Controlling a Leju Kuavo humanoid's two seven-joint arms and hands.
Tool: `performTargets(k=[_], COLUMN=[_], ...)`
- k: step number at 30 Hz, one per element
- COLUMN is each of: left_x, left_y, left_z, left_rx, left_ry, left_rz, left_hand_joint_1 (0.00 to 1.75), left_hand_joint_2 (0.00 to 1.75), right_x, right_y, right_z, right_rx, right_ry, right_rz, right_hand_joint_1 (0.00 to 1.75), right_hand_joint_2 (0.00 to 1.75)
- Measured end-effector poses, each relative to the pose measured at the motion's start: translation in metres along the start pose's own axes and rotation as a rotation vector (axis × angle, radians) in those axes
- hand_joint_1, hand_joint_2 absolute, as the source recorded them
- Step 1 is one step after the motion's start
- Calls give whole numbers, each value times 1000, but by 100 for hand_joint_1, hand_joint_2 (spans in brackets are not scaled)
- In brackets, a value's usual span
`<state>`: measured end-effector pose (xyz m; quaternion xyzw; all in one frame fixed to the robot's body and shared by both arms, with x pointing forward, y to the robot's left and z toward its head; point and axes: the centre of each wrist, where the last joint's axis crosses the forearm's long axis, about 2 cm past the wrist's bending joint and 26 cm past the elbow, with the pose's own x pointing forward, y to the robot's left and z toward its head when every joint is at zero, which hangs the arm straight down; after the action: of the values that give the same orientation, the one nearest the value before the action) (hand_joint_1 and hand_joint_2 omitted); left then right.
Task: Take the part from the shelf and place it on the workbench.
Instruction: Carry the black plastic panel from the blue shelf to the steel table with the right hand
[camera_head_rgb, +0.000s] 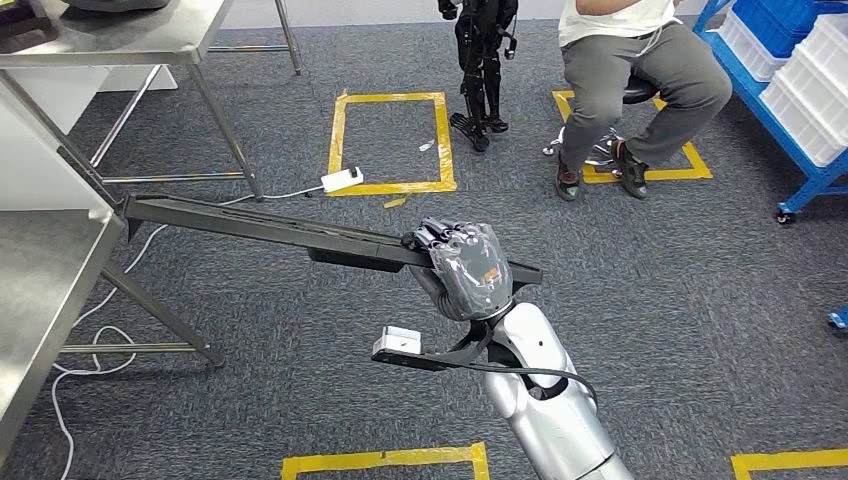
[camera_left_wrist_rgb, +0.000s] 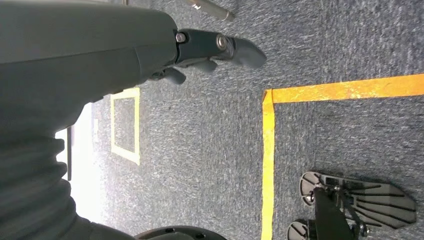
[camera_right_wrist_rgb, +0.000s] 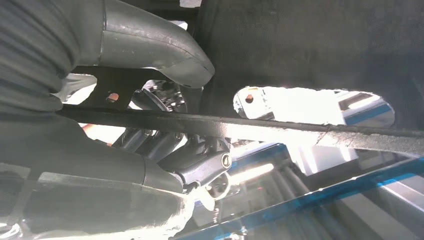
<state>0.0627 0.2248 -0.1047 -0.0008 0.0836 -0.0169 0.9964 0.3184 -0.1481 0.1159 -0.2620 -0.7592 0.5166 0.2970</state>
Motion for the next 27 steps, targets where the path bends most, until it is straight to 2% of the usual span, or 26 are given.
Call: performTargets(k=[27], left_x=[-2], left_y=[0], left_z=[-1], left_rx=[13], left_ry=[14], left_rz=[-10], left_hand_joint_1=[0], left_hand_joint_2=[175], right_x=[4], right_y=[-2], right_z=[-9], right_rx=[0], right_ry=[-29], right_rz=[-19], right_hand_joint_1=[175], right_hand_joint_2=[175])
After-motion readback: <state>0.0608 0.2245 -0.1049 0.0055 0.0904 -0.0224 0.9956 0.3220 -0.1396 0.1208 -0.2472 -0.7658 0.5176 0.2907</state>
